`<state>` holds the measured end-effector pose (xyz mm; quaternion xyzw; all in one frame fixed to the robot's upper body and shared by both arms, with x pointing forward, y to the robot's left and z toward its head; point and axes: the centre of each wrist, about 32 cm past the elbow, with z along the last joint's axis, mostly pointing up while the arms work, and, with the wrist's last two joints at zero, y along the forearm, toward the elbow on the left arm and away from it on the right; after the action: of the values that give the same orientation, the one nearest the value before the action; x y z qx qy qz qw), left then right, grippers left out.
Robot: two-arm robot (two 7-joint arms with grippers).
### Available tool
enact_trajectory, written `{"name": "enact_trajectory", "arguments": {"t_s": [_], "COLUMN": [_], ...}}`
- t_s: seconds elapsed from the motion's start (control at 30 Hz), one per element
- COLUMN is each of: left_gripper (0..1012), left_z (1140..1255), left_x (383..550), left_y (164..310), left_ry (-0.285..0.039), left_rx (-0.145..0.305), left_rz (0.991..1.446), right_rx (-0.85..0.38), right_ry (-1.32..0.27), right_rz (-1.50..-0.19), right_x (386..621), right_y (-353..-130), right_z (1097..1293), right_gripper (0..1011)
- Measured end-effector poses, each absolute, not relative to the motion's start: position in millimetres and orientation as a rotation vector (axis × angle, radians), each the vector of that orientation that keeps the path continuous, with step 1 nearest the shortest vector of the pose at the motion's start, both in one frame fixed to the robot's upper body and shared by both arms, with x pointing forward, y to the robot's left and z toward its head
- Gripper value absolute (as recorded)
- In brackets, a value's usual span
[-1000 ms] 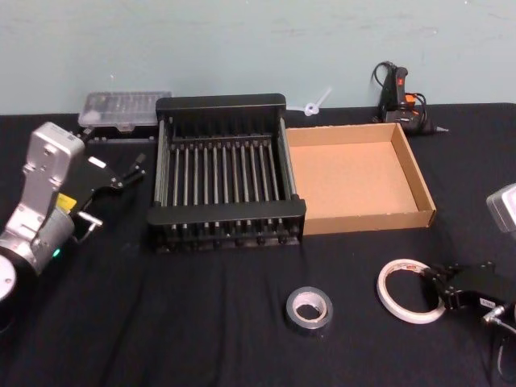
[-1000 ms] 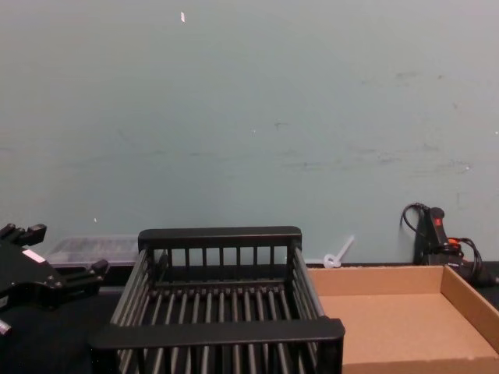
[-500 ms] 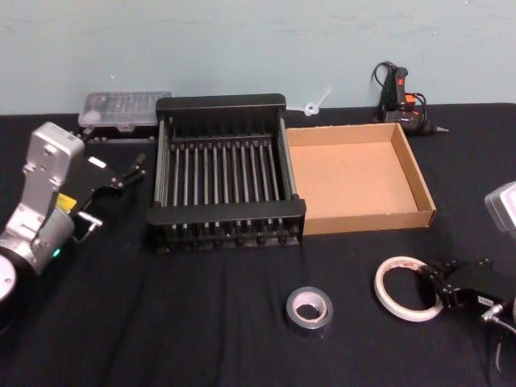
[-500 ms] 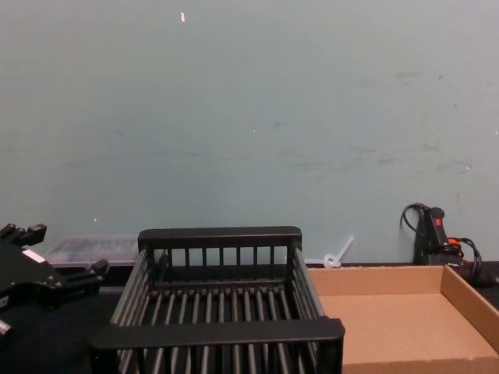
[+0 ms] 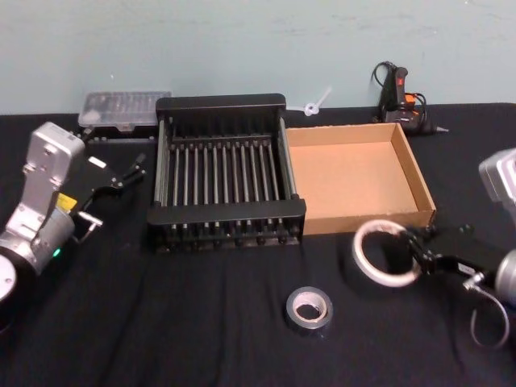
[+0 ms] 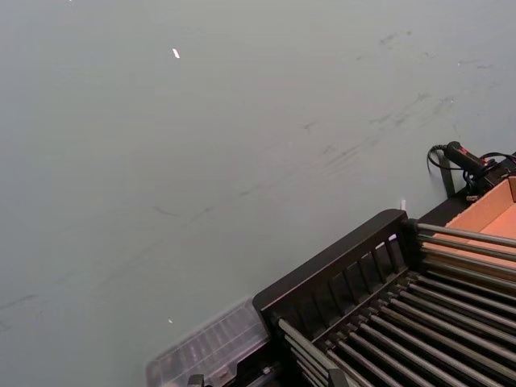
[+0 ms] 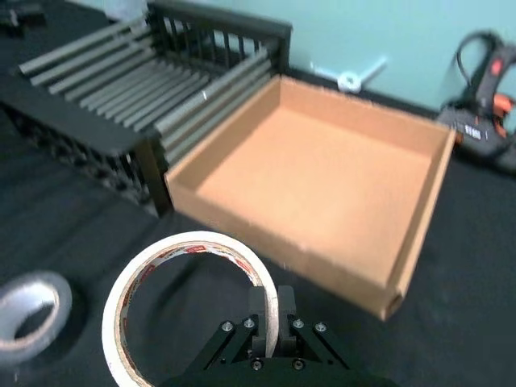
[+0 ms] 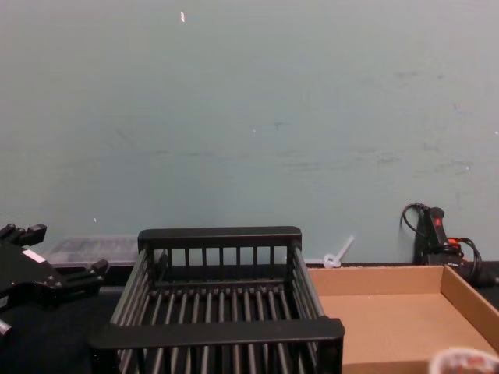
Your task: Pick up the white tape and place it into the black box , Pick up the silver tape and place it into the brown box.
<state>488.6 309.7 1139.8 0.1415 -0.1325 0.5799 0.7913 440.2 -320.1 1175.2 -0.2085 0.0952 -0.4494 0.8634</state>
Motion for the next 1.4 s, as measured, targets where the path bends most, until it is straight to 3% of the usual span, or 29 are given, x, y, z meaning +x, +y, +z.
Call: {"name": "enact_trajectory", "arguments": {"t_s": [0.5, 1.4], "left_gripper": [1001, 1001], "left_z": [1139.8, 1139.8], "left_x": [488.6, 488.6], "left_y": [309.7, 309.7], "left_ry": [-0.285, -0.285], "left_rx": [0.304, 0.304], "left_rz": [1.248, 1.248], "right_rx": [-0.335, -0.349], "right_ry": [0.116, 0.009], "right_rz": [-0.926, -0.87], "right_x": [480, 543], "right_y": [-295, -249], "right_z": [1191.8, 1201.5], "right_gripper": [96, 96]}}
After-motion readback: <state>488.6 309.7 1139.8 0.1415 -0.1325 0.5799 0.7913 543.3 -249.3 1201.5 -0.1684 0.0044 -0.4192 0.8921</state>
